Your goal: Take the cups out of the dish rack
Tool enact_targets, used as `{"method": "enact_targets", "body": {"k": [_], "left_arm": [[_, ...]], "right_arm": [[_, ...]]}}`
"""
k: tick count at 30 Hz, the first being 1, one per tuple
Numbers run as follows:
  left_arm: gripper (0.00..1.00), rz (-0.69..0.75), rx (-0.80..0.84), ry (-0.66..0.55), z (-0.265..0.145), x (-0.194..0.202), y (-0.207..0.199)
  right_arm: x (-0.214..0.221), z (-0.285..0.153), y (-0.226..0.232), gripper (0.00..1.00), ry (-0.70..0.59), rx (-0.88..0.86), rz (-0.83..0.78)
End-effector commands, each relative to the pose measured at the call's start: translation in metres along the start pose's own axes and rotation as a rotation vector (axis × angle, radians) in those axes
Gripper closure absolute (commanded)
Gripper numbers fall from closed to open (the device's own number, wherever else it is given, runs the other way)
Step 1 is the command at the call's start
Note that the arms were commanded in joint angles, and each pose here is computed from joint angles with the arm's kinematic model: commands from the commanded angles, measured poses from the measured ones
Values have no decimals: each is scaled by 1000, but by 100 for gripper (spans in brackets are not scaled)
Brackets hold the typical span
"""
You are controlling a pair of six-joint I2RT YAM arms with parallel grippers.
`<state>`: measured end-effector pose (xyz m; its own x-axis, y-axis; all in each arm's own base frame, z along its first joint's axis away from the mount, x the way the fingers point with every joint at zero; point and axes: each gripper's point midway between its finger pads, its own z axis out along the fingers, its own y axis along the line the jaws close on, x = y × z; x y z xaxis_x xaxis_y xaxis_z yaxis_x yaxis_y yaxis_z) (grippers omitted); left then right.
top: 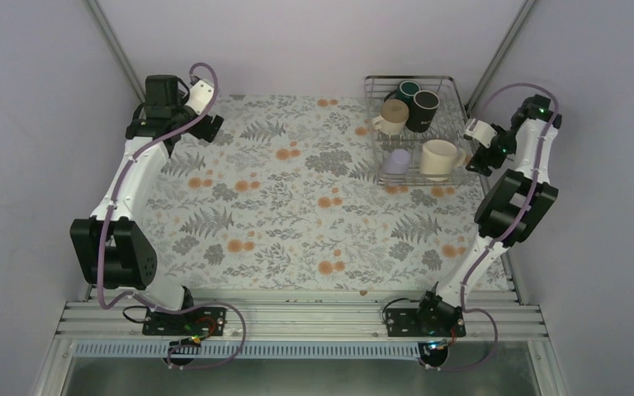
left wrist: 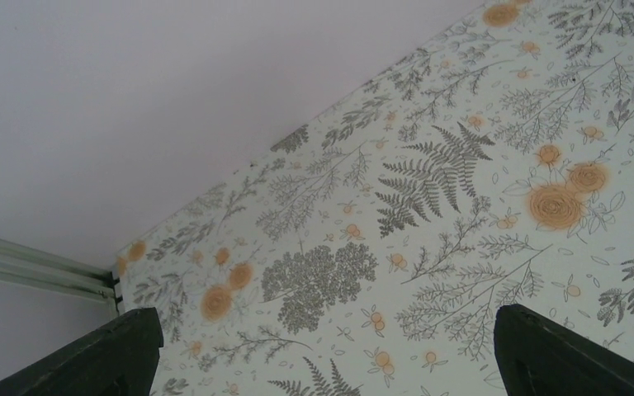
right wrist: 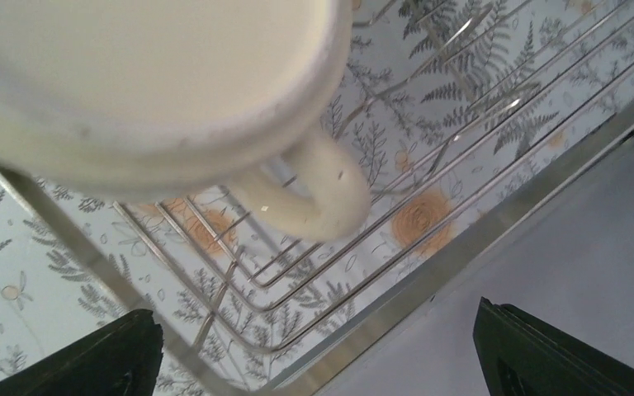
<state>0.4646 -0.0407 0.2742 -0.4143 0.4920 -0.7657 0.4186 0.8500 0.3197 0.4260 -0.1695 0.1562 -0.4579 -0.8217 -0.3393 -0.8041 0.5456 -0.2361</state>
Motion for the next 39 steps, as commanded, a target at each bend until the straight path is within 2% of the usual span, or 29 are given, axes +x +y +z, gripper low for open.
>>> {"method": "enact_targets", "body": {"k": [1,10,12,18,22,27,30,33,39], "left_arm": [[0,9,-13,-60,3,-16,3],[0,15,11,-35,20,-10,-1],[0,15,18,-34,23,-8,-2],[0,9,42,-25,29,-6,-8],[0,19,57,-13,32,-5,-14],[0,39,70,-10,32,-8,-22],[0,58,85,-10,33,-11,-29],[0,80,106,6,36,-11,-39],[0,138,146,11,40,-20,-63]], "right_arm": [[-19,0,-10,3,-9,8,-41],[-38,28,-24,8,-46,-16,-59],[-43,27,-34,12,-63,3,-72],[-42,40,-43,15,-52,7,-97],[-45,44,-32,26,-77,-41,-105],[-53,44,-25,54,-128,-55,-91],[-56,46,-23,62,-156,-49,-77],[-59,44,-18,67,-185,-48,-68],[-71,19,-18,81,-279,-32,-57]]}}
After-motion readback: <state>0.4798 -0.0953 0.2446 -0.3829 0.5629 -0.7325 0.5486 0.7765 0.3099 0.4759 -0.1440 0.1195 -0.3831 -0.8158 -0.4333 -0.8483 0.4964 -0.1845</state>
